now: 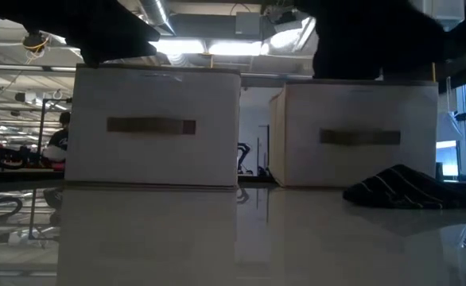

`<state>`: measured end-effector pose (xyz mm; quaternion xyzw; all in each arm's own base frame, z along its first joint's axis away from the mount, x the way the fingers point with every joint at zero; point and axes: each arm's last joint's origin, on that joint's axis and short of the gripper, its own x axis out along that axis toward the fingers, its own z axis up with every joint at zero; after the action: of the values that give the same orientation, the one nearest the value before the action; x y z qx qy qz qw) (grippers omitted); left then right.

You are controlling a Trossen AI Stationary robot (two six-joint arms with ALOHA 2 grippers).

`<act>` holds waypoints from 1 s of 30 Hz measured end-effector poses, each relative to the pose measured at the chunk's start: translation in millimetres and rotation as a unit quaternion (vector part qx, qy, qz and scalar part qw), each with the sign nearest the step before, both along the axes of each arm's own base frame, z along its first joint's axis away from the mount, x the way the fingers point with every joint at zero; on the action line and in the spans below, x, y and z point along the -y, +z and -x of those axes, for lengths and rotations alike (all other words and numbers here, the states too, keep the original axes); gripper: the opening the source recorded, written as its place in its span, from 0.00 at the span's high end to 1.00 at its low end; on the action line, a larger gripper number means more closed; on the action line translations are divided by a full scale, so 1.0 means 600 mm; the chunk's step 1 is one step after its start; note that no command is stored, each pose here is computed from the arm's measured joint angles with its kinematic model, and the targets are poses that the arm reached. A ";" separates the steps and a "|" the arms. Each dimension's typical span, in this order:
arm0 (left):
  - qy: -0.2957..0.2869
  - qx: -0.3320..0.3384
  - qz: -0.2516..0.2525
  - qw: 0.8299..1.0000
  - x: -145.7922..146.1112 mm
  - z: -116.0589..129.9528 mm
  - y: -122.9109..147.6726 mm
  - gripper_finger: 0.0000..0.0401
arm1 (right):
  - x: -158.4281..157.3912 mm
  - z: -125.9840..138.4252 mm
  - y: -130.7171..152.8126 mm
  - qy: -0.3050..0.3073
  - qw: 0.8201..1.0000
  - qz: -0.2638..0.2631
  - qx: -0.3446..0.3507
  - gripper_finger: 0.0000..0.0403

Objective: Sort clothes
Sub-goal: Put the dotted blue shirt into the right laundry organizer

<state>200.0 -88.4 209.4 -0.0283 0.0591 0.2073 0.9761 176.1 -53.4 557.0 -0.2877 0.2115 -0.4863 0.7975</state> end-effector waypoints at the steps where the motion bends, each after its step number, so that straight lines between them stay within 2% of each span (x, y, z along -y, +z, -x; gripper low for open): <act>1: 0.000 0.000 0.000 1.000 0.000 0.000 0.000 0.55 | 0.010 -0.003 0.000 0.005 1.000 -0.002 0.003 0.96; 6: 0.000 0.000 0.000 1.000 0.000 0.000 0.000 0.55 | 0.061 -0.030 -0.026 0.004 0.999 -0.049 -0.004 0.96; 11: 0.000 -0.002 -0.003 1.000 0.000 0.000 0.000 0.55 | 0.109 -0.054 -0.076 -0.025 0.989 -0.135 -0.053 0.96; 17: -0.001 -0.004 -0.005 1.000 0.000 0.000 -0.001 0.55 | 0.160 -0.085 -0.156 -0.055 0.952 -0.269 -0.137 0.96; 24: 0.000 -0.003 -0.003 1.000 0.000 0.000 -0.001 0.55 | 0.214 -0.098 -0.278 -0.052 0.899 -0.405 -0.159 0.96; 26: 0.000 -0.003 -0.003 1.000 0.000 0.000 -0.001 0.55 | 0.227 -0.099 -0.320 -0.057 0.886 -0.430 -0.166 0.95; 30: 0.000 -0.003 -0.002 1.000 0.000 0.000 -0.001 0.55 | 0.247 -0.104 -0.401 -0.050 0.876 -0.454 -0.155 0.96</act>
<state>199.9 -88.3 208.9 -0.0255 0.0614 0.2074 0.9760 238.5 -201.8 316.2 0.0450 0.5443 -0.3256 0.7718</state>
